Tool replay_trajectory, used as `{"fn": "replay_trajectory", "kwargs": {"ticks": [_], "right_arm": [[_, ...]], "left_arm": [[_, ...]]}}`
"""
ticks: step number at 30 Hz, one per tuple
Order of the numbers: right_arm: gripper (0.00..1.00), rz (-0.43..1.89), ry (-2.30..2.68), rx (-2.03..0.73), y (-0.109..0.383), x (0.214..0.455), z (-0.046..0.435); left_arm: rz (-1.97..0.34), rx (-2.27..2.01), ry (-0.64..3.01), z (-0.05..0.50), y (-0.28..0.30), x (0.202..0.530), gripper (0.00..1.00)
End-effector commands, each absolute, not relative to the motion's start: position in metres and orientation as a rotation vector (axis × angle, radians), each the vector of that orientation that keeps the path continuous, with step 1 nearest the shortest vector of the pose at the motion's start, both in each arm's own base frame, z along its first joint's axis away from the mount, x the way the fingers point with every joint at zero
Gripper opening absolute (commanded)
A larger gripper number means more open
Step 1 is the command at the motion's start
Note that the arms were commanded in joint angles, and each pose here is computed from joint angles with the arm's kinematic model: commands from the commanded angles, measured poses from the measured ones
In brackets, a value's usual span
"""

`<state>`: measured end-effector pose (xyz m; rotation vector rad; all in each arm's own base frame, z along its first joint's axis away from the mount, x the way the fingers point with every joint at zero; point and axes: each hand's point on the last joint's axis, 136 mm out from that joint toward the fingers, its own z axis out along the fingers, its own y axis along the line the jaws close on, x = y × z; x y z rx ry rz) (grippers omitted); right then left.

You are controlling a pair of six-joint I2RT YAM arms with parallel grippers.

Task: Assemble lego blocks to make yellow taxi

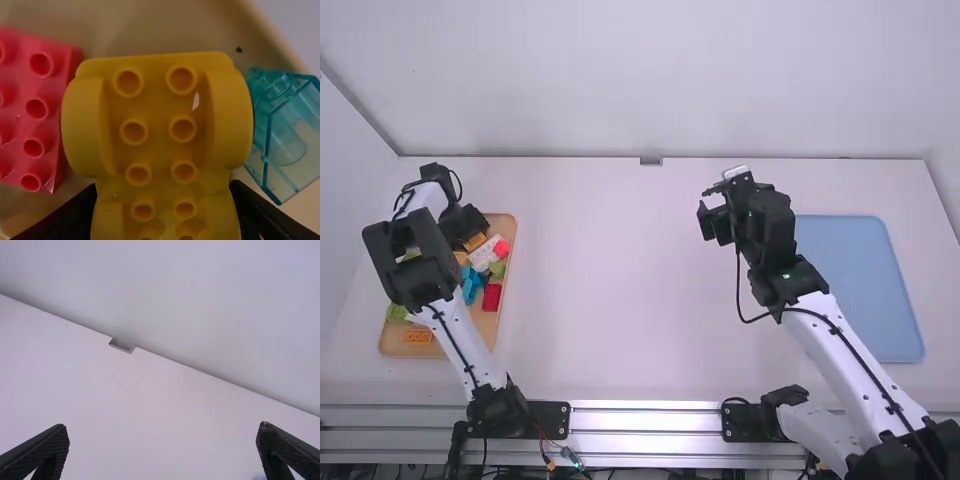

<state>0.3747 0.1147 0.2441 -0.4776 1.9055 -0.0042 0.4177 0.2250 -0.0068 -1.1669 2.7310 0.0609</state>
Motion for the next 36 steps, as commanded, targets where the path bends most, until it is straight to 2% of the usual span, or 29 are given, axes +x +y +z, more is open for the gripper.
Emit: {"fn": "replay_trajectory", "kwargs": {"ticks": [1, 4, 10, 11, 12, 13, 18, 20, 22, 26, 30, 33, 36], "right_arm": [[0.99, -0.007, 1.881, -0.468, 0.116, 0.379, 0.257], [0.99, -0.007, 1.884, -0.469, 0.116, 0.379, 0.256], [0.99, -0.007, 1.882, -0.469, 0.116, 0.379, 0.257], [0.99, -0.007, 1.882, -0.469, 0.116, 0.379, 0.257], [0.99, -0.007, 1.883, -0.468, 0.115, 0.379, 0.257], [0.99, -0.007, 1.883, -0.468, 0.115, 0.379, 0.257], [0.99, -0.008, 1.887, -0.470, 0.115, 0.379, 0.256], [0.99, -0.007, 1.887, -0.470, 0.116, 0.378, 0.256], [0.99, -0.005, 1.886, -0.473, 0.117, 0.378, 0.256], [0.99, 0.008, 1.878, -0.491, 0.124, 0.376, 0.256], [0.99, 0.014, 1.866, -0.515, 0.131, 0.374, 0.258], [0.99, -0.008, 1.863, -0.507, 0.129, 0.374, 0.259], [0.99, -0.027, 1.877, -0.375, 0.112, 0.375, 0.266]], "left_arm": [[0.005, -1.210, 2.749, -0.014, 0.216, 0.411, 0.64], [0.019, -1.198, 2.749, -0.014, 0.216, 0.413, 0.52], [0.058, -1.155, 2.756, -0.009, 0.225, 0.413, 0.47], [0.060, -1.135, 2.760, -0.005, 0.225, 0.415, 0.43], [0.072, -1.130, 2.756, 0.002, 0.225, 0.417, 0.33], [0.094, -1.135, 2.747, 0.010, 0.228, 0.417, 0.28], [0.131, -1.056, 2.706, 0.050, 0.231, 0.422, 0.21], [0.097, -0.920, 2.710, 0.076, 0.216, 0.429, 0.11], [0.056, -0.798, 2.733, 0.089, 0.201, 0.432, 0.11], [-0.110, -0.248, 2.815, 0.117, 0.128, 0.440, 0.07], [-0.151, 0.471, 2.872, 0.112, 0.039, 0.431, 0.02], [-0.162, 1.034, 2.743, 0.098, -0.045, 0.425, 0.02], [-0.149, 1.360, 2.574, 0.080, -0.107, 0.418, 0.02]]}}
